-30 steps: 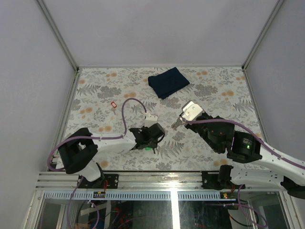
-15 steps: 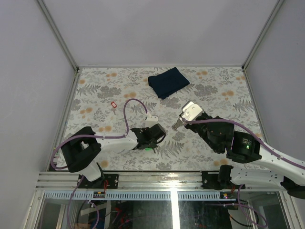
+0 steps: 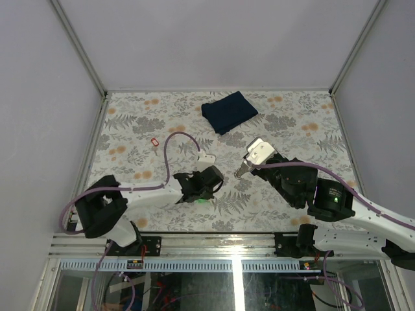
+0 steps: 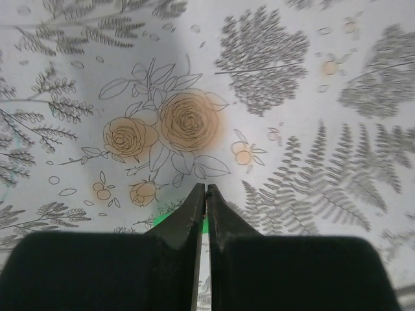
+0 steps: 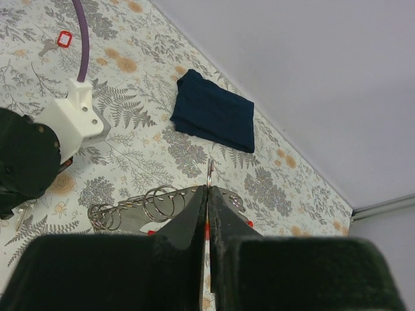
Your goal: Put the keys on the keyring
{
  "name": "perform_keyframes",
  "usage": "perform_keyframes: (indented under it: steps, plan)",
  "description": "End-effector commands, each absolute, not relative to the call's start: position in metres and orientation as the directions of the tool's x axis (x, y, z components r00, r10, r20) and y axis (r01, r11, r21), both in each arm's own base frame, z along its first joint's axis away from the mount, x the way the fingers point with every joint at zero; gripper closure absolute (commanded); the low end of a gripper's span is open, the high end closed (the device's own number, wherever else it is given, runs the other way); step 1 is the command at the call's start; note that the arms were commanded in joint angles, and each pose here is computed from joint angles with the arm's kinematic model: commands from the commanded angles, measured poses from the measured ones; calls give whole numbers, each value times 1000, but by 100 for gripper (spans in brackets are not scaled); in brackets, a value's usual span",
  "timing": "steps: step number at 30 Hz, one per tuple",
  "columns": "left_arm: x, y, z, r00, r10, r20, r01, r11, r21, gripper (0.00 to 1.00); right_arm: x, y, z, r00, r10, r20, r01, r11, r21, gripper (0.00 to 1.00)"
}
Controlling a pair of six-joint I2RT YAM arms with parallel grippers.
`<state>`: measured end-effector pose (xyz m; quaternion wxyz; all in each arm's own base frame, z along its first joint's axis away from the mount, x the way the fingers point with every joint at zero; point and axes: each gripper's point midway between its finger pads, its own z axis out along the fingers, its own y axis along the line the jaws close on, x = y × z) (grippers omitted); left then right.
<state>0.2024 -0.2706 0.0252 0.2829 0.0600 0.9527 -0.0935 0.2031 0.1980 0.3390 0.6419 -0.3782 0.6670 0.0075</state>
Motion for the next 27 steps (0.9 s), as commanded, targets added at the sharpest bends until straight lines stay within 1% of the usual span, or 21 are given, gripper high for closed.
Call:
perform_keyframes:
  steps: [1,4,6,10,15,20,22,23,25,27]
  plan:
    - [215,-289,83,-735,70,-674,290,931,-220,100,204,198,362,149,-420,-895,-487,757,-436,98]
    - [216,-286,123,-651,61,-756,371,895,-247,100,201,200,367,175,-402,-899,-506,746,-432,98]
    - [216,-282,155,-587,18,-809,413,866,-280,100,199,204,369,186,-391,-901,-523,737,-428,98]
    - [208,-273,212,-464,-53,-884,509,801,-315,100,193,213,372,210,-365,-907,-568,710,-417,99]
    - [197,-260,275,-313,-179,-933,604,720,-341,100,187,228,380,240,-313,-919,-618,681,-393,99]
    - [183,-253,323,-178,-216,-960,705,653,-277,100,181,243,388,276,-264,-924,-661,646,-382,99]
    - [180,-252,332,-135,-199,-971,734,638,-233,100,179,246,390,284,-254,-925,-670,637,-381,99]
    - [183,-250,331,-133,-173,-976,722,657,-215,100,179,247,390,284,-254,-925,-671,636,-380,99]
    - [193,-246,315,-175,-72,-982,673,720,-173,100,181,247,391,279,-257,-925,-664,644,-380,99]
    - [194,-249,295,-226,29,-974,671,729,-133,100,185,245,391,266,-273,-924,-649,658,-382,99]
